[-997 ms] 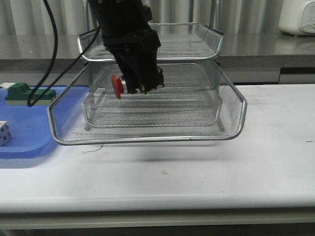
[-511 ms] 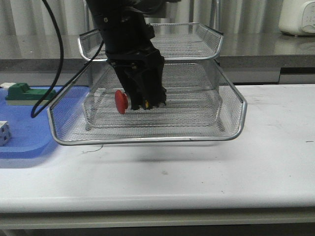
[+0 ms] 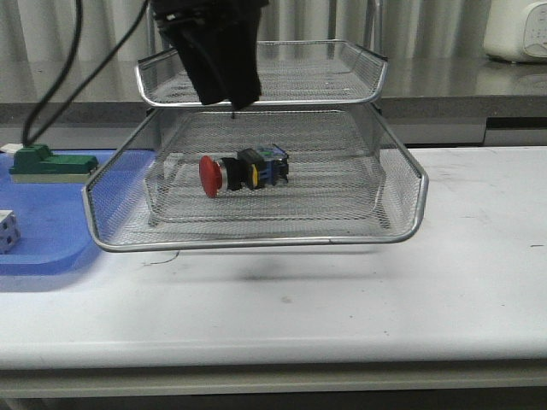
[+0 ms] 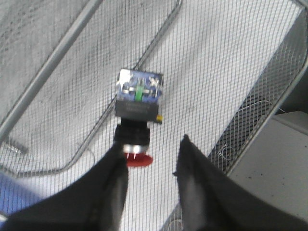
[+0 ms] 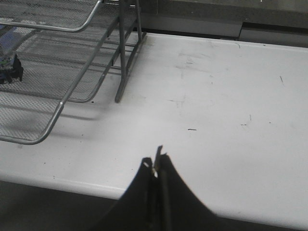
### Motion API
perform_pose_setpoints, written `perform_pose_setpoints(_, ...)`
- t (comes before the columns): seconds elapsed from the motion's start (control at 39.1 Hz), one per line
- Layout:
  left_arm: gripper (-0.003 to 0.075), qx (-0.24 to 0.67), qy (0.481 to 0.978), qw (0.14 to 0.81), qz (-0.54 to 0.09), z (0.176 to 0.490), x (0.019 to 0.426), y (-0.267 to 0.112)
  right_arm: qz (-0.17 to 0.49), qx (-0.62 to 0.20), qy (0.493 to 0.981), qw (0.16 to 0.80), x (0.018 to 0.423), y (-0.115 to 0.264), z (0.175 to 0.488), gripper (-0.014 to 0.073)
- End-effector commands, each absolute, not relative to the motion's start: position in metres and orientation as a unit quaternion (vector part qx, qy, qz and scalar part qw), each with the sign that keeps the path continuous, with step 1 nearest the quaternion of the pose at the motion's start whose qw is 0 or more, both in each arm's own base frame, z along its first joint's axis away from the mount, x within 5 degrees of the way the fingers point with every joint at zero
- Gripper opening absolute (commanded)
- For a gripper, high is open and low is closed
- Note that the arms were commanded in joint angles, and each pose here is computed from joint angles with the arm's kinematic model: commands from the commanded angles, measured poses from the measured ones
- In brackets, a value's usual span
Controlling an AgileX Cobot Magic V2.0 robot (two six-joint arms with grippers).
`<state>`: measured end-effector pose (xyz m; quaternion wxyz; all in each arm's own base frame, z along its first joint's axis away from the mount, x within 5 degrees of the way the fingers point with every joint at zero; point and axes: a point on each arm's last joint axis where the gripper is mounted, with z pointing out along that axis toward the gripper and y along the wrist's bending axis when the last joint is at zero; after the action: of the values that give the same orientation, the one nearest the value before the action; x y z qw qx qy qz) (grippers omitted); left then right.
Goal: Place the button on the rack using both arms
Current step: 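Open the left gripper to drop the button onto the tier, then withdraw the left gripper upward away from the rack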
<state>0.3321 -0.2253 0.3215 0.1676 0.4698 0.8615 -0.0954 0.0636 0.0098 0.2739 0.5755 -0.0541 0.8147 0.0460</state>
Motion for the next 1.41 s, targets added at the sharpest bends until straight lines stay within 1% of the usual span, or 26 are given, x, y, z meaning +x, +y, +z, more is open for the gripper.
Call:
perform_pose_setpoints(0.0, 0.0042, 0.456, 0.870, 0.168, -0.081, 0.350, 0.306, -0.200, 0.048, -0.055, 0.788, 0.612, 0.066, 0.010, 0.288, -0.0110)
perform_pose_setpoints(0.05, -0.0021, 0.441, 0.880, 0.158, -0.080, 0.347, 0.301, -0.186, 0.048, -0.055, 0.788, 0.612, 0.066, 0.010, 0.288, -0.0110)
perform_pose_setpoints(0.13, -0.0019, 0.413, 0.895, 0.149, -0.082, 0.340, 0.295, -0.168, 0.048, -0.055, 0.788, 0.612, 0.066, 0.010, 0.288, -0.0110)
perform_pose_setpoints(0.2, -0.0019, 0.372, 0.911, 0.159, -0.081, 0.337, 0.290, -0.148, 0.048, -0.055, 0.788, 0.612, 0.066, 0.010, 0.288, -0.0110)
perform_pose_setpoints(0.33, -0.0019, 0.292, 0.930, 0.210, -0.080, 0.335, 0.278, -0.114, 0.048, -0.055, 0.788, 0.612, 0.066, 0.010, 0.288, -0.0110)
perform_pose_setpoints(0.43, -0.0019, 0.235, 0.928, 0.277, -0.079, 0.340, 0.260, -0.090, 0.048, -0.055, 0.788, 0.612, 0.066, 0.010, 0.288, -0.0110)
perform_pose_setpoints(0.46, -0.0019, 0.228, 0.929, 0.282, -0.078, 0.337, 0.254, -0.086, 0.048, -0.055, 0.788, 0.612, 0.066, 0.010, 0.288, -0.0110)
perform_pose_setpoints(0.49, -0.0019, 0.220, 0.922, 0.309, -0.077, 0.340, 0.248, -0.082, 0.048, -0.055, 0.788, 0.612, 0.066, 0.010, 0.288, -0.0110)
perform_pose_setpoints(0.59, -0.0019, 0.196, 0.908, 0.363, -0.077, 0.338, 0.224, -0.070, 0.048, -0.055, 0.788, 0.612, 0.066, 0.010, 0.288, -0.0110)
perform_pose_setpoints(0.69, -0.0019, 0.184, 0.880, 0.432, -0.076, 0.338, 0.195, -0.060, 0.048, -0.055, 0.788, 0.612, 0.066, 0.010, 0.288, -0.0110)
perform_pose_setpoints(0.72, -0.0019, 0.182, 0.878, 0.437, -0.075, 0.333, 0.188, -0.058, 0.048, -0.055, 0.788, 0.612, 0.066, 0.010, 0.288, -0.0110)
perform_pose_setpoints(0.74, -0.0019, 0.178, 0.866, 0.461, -0.075, 0.335, 0.181, -0.056, 0.048, -0.055, 0.788, 0.612, 0.066, 0.010, 0.288, -0.0110)
perform_pose_setpoints(0.87, -0.0019, 0.165, 0.829, 0.530, -0.074, 0.325, 0.145, -0.045, 0.048, -0.055, 0.788, 0.612, 0.066, 0.010, 0.288, -0.0110)
perform_pose_setpoints(0.97, -0.0019, 0.157, 0.800, 0.574, -0.074, 0.314, 0.119, -0.037, 0.048, -0.055, 0.788, 0.612, 0.066, 0.010, 0.288, -0.0110)
perform_pose_setpoints(1.07, -0.0019, 0.152, 0.778, 0.605, -0.074, 0.308, 0.100, -0.032, 0.048, -0.055, 0.788, 0.612, 0.066, 0.010, 0.288, -0.0110)
perform_pose_setpoints(1.2, -0.0019, 0.144, 0.747, 0.644, -0.082, 0.307, 0.077, -0.026, 0.048, -0.055, 0.788, 0.612, 0.066, 0.010, 0.288, -0.0110)
perform_pose_setpoints(1.38, -0.0019, 0.138, 0.718, 0.676, -0.088, 0.308, 0.059, -0.021, 0.048, -0.055, 0.788, 0.612, 0.066, 0.010, 0.288, -0.0110)
